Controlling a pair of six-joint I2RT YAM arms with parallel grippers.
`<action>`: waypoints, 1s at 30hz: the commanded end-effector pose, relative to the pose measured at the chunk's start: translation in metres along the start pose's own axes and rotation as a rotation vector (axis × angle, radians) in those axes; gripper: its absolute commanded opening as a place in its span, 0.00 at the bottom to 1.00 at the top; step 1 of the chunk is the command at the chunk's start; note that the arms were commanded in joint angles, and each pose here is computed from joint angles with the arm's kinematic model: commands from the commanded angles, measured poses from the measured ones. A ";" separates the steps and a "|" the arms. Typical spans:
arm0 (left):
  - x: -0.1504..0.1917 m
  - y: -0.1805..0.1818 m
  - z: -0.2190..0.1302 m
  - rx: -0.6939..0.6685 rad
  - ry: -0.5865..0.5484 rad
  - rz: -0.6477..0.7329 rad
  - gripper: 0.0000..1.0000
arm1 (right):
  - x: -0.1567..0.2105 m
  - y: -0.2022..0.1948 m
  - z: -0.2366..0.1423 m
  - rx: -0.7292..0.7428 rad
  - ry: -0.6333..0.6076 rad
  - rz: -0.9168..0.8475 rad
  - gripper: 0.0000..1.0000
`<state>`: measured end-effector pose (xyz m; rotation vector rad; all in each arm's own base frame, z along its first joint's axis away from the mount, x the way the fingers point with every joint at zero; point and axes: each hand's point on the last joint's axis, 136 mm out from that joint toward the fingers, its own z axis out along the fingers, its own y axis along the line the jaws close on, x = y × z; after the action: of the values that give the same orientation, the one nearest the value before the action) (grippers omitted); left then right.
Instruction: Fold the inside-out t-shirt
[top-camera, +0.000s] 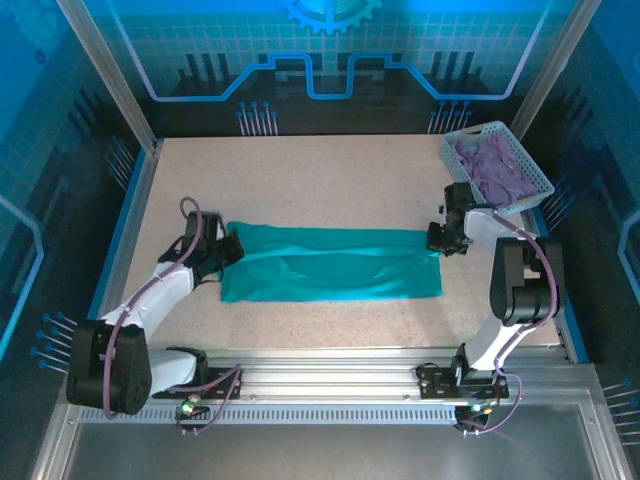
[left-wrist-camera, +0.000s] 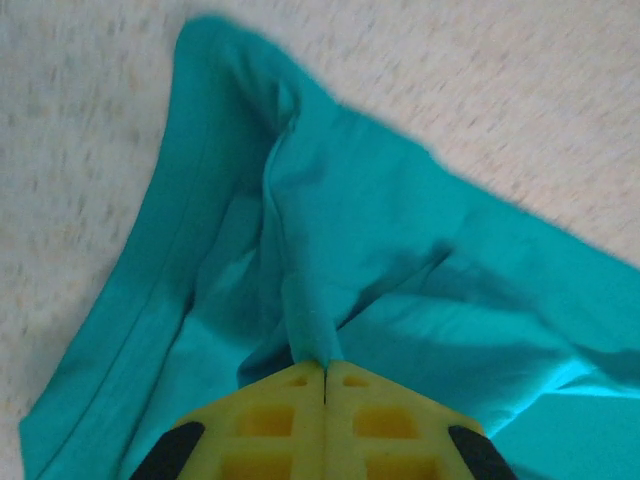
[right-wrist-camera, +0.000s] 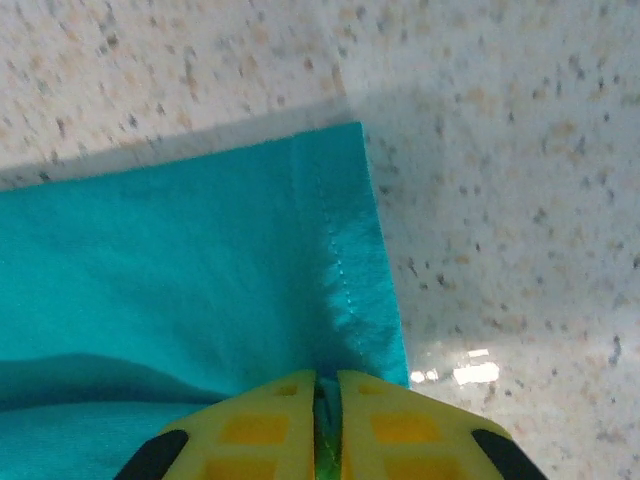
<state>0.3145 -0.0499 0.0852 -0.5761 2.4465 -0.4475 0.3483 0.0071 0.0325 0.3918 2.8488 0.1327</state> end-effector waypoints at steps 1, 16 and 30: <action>0.008 0.001 0.005 0.040 0.002 -0.038 0.04 | -0.006 0.001 -0.013 0.009 -0.072 0.036 0.25; -0.012 -0.029 -0.010 0.141 -0.111 0.023 0.60 | 0.006 0.113 -0.076 -0.051 -0.341 -0.365 0.57; -0.021 -0.081 0.063 0.127 0.009 0.246 0.62 | 0.021 0.153 -0.042 -0.071 -0.232 -0.430 0.56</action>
<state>0.3780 -0.1122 0.0801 -0.3016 2.4391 -0.5153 0.3535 0.1523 0.0837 -0.2187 2.6212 0.0809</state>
